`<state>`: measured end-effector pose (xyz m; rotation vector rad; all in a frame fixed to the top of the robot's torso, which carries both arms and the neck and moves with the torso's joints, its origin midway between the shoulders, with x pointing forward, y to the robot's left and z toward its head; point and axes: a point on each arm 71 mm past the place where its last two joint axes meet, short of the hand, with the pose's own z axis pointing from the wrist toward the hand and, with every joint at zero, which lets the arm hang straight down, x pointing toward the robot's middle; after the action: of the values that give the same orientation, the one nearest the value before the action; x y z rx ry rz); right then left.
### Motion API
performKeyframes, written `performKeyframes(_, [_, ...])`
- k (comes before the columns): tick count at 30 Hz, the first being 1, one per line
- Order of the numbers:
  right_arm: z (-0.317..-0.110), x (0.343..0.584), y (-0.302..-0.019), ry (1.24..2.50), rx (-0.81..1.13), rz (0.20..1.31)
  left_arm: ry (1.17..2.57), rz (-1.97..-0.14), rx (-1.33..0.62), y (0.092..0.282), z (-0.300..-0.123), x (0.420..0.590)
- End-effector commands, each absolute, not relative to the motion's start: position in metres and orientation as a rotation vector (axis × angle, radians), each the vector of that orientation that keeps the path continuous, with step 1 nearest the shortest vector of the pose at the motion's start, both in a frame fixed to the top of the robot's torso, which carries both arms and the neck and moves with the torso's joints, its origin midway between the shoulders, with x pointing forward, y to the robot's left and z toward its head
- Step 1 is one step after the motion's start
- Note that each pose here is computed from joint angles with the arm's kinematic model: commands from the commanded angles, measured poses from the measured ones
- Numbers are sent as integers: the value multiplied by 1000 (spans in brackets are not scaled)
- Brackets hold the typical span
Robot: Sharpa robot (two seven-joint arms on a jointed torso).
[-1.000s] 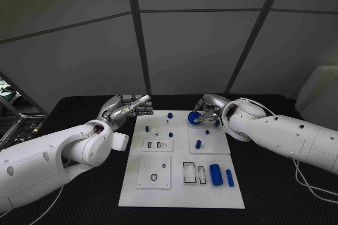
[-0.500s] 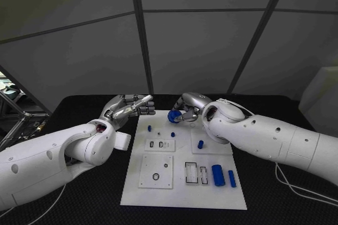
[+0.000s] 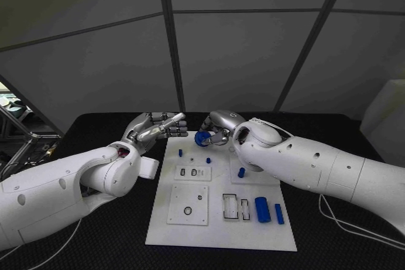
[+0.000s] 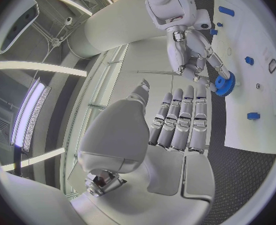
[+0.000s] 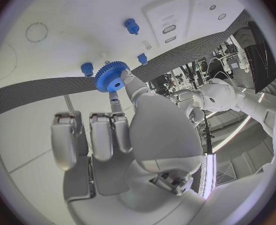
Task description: Assemble the parts on the task board
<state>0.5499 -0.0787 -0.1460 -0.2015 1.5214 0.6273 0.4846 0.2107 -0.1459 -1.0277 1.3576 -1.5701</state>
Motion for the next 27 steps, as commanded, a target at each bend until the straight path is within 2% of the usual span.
performKeyframes(1, [-146,550,-75,1520,-235,626,1360,-1584,-1016,209,-144,485])
performKeyframes(27, [-157,553,-74,1614,-267,560,1362,-1584,-1016,209,-144,484])
